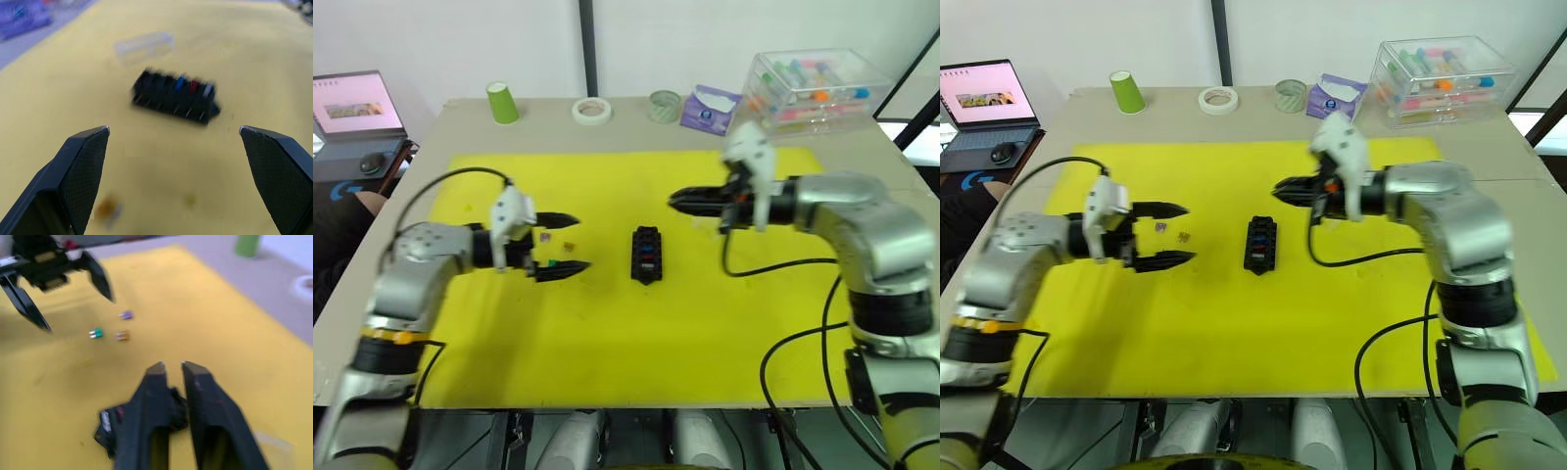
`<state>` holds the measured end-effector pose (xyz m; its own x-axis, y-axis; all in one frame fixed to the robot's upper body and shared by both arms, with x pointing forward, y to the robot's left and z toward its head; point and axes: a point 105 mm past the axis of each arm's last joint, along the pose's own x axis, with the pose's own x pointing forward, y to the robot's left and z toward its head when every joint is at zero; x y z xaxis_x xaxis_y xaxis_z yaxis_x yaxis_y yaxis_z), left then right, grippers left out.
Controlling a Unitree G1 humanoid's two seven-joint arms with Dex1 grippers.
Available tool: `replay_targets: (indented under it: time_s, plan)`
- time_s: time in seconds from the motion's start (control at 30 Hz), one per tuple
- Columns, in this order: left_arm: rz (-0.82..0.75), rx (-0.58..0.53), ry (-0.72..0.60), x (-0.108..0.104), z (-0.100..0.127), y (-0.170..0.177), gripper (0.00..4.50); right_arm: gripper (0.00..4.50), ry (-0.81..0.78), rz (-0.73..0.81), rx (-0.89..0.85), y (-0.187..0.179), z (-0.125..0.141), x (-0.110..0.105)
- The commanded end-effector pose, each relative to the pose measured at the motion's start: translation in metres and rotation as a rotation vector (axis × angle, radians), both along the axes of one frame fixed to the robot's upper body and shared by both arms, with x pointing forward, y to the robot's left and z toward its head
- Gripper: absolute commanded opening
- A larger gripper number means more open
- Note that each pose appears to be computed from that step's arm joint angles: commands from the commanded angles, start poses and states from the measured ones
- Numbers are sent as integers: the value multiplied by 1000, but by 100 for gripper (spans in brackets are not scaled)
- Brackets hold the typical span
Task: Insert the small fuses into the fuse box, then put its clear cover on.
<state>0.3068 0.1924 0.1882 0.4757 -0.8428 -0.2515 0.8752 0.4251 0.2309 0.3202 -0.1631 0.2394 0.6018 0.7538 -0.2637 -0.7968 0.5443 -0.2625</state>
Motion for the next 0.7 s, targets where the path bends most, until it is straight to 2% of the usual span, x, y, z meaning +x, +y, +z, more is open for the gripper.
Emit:
replay_targets:
  time_s: [0.03,0.13,0.23,0.27,0.37,0.43,0.57,0.63,0.7]
  plan:
    - [139,-6,-42,-1,12,36,450,197,-82,-63,-63,-32,-4,-11]
    - [309,-6,-51,0,3,74,450,306,-79,-182,-87,-69,-23,-15]
    - [393,-13,-58,0,-3,95,450,423,-94,-242,-81,-85,-29,-15]
    - [458,2,-70,0,-8,111,450,446,-91,-277,-96,-96,-38,-16]
    - [571,22,-106,1,-19,136,450,446,-107,-369,-123,-122,-57,-18]
    - [593,-10,-130,5,-22,133,450,446,-121,-415,-81,-129,-59,-16]
    - [637,-35,-149,11,-22,132,450,446,-109,-424,-18,-124,-57,-13]
    - [616,-89,-208,12,-12,127,450,446,-119,-424,0,-120,-51,-11]
    - [612,-105,-202,12,-9,126,450,446,-128,-410,-12,-114,-47,-10]
